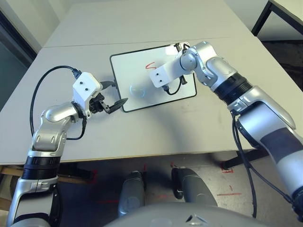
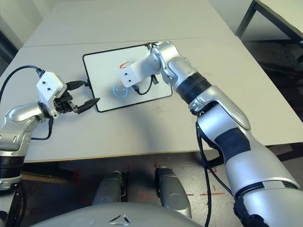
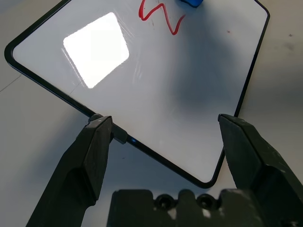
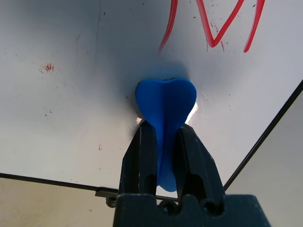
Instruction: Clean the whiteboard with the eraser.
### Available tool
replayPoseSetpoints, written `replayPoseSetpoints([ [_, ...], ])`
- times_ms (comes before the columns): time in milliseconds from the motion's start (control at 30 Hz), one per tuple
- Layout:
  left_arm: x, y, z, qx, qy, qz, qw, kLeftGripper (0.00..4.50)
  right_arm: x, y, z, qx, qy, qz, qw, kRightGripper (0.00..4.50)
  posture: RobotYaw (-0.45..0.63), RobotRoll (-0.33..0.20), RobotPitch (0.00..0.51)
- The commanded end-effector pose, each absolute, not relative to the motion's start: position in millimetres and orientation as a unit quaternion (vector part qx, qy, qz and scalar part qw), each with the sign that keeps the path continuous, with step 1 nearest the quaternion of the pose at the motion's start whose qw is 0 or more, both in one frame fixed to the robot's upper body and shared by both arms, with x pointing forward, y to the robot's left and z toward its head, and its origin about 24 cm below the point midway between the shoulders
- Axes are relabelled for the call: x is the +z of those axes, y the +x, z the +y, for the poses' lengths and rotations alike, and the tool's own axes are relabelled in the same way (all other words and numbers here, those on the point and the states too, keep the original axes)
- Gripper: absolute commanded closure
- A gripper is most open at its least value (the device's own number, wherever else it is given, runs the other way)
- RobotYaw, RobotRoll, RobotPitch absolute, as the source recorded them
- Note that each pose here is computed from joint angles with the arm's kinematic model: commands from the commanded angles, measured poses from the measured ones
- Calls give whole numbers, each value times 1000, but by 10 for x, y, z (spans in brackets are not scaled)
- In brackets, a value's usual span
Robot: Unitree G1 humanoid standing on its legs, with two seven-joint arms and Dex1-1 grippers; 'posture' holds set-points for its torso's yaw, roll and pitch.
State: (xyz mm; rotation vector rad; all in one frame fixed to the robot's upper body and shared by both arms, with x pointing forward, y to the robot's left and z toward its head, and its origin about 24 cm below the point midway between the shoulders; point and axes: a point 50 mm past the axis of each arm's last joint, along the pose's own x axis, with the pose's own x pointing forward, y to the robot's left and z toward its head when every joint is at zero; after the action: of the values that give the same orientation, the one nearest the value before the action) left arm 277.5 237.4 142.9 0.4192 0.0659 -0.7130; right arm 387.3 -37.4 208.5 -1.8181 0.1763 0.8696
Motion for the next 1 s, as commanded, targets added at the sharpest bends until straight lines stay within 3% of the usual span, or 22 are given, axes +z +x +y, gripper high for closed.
replayPoseSetpoints([
  [33, 1376, 2743, 2415, -338, 202, 40, 918, 0, 2001, 3882, -296, 367, -767, 72, 520, 4189, -2, 0, 110],
  [700, 1321, 2711, 2410, -328, 193, 42, 924, 0, 1905, 3627, 110, 422, -754, 28, 502, 4189, 21, 0, 109],
  [1000, 1319, 2717, 2372, -332, 191, 41, 923, 0, 2029, 3790, -33, 374, -768, 37, 518, 4189, 17, 0, 108],
])
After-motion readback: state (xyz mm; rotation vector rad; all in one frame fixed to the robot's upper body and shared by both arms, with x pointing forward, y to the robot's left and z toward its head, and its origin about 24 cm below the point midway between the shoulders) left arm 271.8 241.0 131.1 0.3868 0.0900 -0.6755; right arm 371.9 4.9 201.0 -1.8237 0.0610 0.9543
